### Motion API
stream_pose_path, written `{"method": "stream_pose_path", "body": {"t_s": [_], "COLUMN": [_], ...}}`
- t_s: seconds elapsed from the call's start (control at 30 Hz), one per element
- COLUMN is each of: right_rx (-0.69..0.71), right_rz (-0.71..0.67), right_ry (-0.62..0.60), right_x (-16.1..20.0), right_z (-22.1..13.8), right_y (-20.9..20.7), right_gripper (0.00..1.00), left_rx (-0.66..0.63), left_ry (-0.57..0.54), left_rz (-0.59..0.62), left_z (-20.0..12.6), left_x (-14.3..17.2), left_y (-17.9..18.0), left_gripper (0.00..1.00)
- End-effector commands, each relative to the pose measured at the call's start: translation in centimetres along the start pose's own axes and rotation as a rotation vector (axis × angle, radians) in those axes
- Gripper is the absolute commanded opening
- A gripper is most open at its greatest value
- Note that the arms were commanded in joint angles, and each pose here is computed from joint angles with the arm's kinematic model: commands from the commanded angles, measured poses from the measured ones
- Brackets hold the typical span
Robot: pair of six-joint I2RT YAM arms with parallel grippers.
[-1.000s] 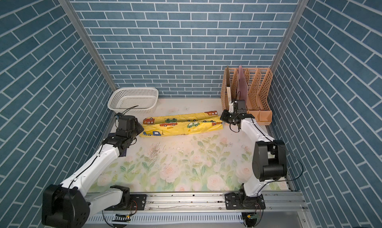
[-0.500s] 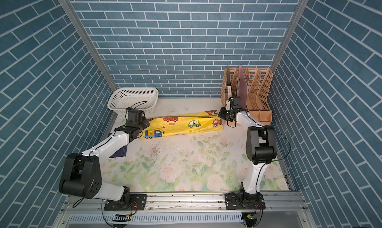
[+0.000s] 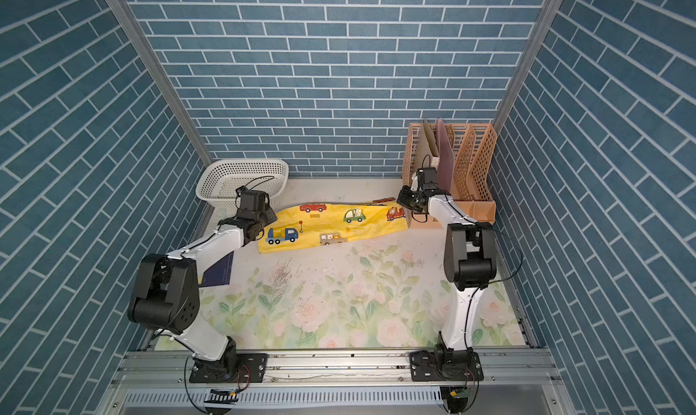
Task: Roll up the pillowcase
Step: Fold the pillowcase at the center of the board, then adjust the pillowcase at the center of the board.
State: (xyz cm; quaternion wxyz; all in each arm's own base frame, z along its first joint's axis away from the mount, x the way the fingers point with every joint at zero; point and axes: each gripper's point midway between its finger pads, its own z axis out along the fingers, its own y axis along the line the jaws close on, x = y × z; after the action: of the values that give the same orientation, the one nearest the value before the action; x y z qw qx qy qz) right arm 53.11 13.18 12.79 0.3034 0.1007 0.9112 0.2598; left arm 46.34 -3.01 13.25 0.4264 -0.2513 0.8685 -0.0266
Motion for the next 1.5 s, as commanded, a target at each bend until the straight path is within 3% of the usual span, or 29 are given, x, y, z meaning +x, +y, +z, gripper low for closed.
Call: {"method": "stream_pose_path", "body": {"t_s": [0.0,0.07,0.2,0.33,0.37,0.43,0.47,0.53,0.6,0.83,1.0,1.3,1.47], "right_rx": [0.005,-0.009,-0.038,-0.076,-0.078,-0.073,-0.060,-0.003,0.088,0.314,0.371,0.398,0.408], "right_rz": [0.031,0.029,0.013,-0.063,-0.104,-0.203,-0.257,-0.323,-0.351,-0.426,-0.439,-0.436,-0.434], "right_ry": [-0.040,-0.048,-0.070,-0.118,-0.136,-0.161,-0.161,-0.133,-0.097,-0.024,0.073,0.171,0.225], "right_x": [-1.4,-1.7,-2.4,-2.1,-1.6,0.0,1.5,4.6,6.9,7.6,8.3,9.9,10.9], "right_z": [-0.2,-0.5,-2.1,-5.6,-6.6,-7.6,-7.6,-6.2,-3.8,1.7,6.0,12.1,14.8], "right_y": [0.2,0.7,1.9,4.9,5.9,7.8,8.9,9.3,8.3,5.7,4.5,2.7,1.8], "right_gripper": [0.18,0.30,0.44,0.48,0.51,0.46,0.39,0.06,0.00,0.00,0.00,0.00,0.00], "left_rx": [-0.024,-0.025,-0.013,-0.045,-0.046,-0.009,0.024,0.052,0.009,-0.081,-0.182,-0.214,-0.195], "left_ry": [-0.017,-0.016,-0.062,-0.142,-0.166,-0.203,-0.213,-0.176,-0.084,0.016,0.146,0.254,0.301], "left_rz": [0.016,0.014,-0.012,-0.035,-0.039,-0.016,0.017,0.083,0.133,0.220,0.203,0.218,0.207], "left_z": [0.9,1.0,-1.0,-5.1,-6.4,-8.3,-8.8,-8.2,-5.6,0.0,4.2,6.2,4.7], "left_x": [-0.8,-0.8,-2.2,-4.3,-4.6,-4.2,-3.3,-0.9,1.8,4.3,7.0,11.7,14.3], "left_y": [0.0,0.0,0.0,1.2,1.5,1.1,0.2,-1.1,-1.2,-1.9,1.2,3.3,4.1], "left_gripper": [0.12,0.36,0.84,0.87,0.85,0.68,0.55,0.28,0.00,0.00,0.00,0.00,0.00]}}
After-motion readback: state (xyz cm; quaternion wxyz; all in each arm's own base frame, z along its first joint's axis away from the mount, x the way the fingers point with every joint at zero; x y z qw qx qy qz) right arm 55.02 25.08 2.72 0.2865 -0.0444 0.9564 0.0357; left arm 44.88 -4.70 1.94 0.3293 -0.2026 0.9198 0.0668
